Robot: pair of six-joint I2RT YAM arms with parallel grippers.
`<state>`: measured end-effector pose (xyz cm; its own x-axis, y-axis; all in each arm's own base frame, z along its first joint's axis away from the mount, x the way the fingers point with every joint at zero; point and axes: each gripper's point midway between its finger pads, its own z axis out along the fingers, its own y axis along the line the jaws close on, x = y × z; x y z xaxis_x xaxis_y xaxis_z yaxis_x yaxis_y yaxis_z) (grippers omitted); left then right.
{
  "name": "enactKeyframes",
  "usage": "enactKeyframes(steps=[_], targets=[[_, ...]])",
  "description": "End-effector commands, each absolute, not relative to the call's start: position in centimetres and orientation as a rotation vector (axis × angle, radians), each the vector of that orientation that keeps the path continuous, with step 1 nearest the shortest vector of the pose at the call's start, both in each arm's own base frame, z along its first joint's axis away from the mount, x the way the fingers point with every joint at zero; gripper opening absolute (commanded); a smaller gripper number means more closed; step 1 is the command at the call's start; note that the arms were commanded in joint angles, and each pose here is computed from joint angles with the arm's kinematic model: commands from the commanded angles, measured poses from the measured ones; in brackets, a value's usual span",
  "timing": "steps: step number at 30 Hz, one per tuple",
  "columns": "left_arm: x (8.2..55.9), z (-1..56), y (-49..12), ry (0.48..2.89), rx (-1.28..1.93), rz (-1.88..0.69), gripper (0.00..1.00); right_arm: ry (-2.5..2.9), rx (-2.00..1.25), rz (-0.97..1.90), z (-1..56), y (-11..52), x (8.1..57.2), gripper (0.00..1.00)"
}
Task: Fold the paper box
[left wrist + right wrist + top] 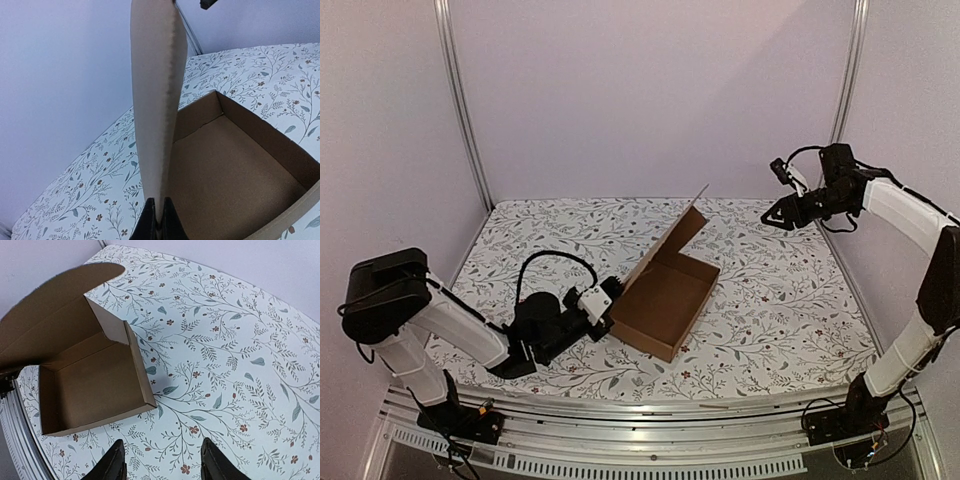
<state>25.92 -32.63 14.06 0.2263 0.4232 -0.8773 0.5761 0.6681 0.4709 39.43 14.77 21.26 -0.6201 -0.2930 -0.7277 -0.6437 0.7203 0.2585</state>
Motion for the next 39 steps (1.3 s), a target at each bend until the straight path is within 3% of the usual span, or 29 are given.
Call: enactKeyframes(steps=[1, 7, 16, 30, 34, 39], targets=[[26.2, 14.7, -32.4, 1.399, 0.933, -0.164, 0.0, 2.192, -0.855, 0.716, 23.3, 16.8, 40.2, 0.5], [26.2, 14.9, -32.4, 1.443, 1.006, -0.278, 0.0, 2.077, -0.947, 0.623, 26.3, 17.3, 41.8, 0.51], [26.1, 15.8, -32.0, 1.445, 1.044, -0.41, 0.0, 1.803, -1.515, 0.422, 26.5, 21.7, 36.2, 0.58], [25.5, 14.1, -32.7, 1.482, 1.11, -0.464, 0.0, 1.775, -1.596, 0.367, 26.6, 24.7, 39.8, 0.59], [25.6, 14.1, -32.6, 1.48, 1.108, -0.452, 0.0, 1.797, -1.654, 0.379, 25.4, 24.8, 39.7, 0.54], [25.7, 14.1, -32.6, 1.475, 1.102, -0.446, 0.0, 1.849, -1.64, 0.374, 24.9, 24.7, 40.4, 0.39]])
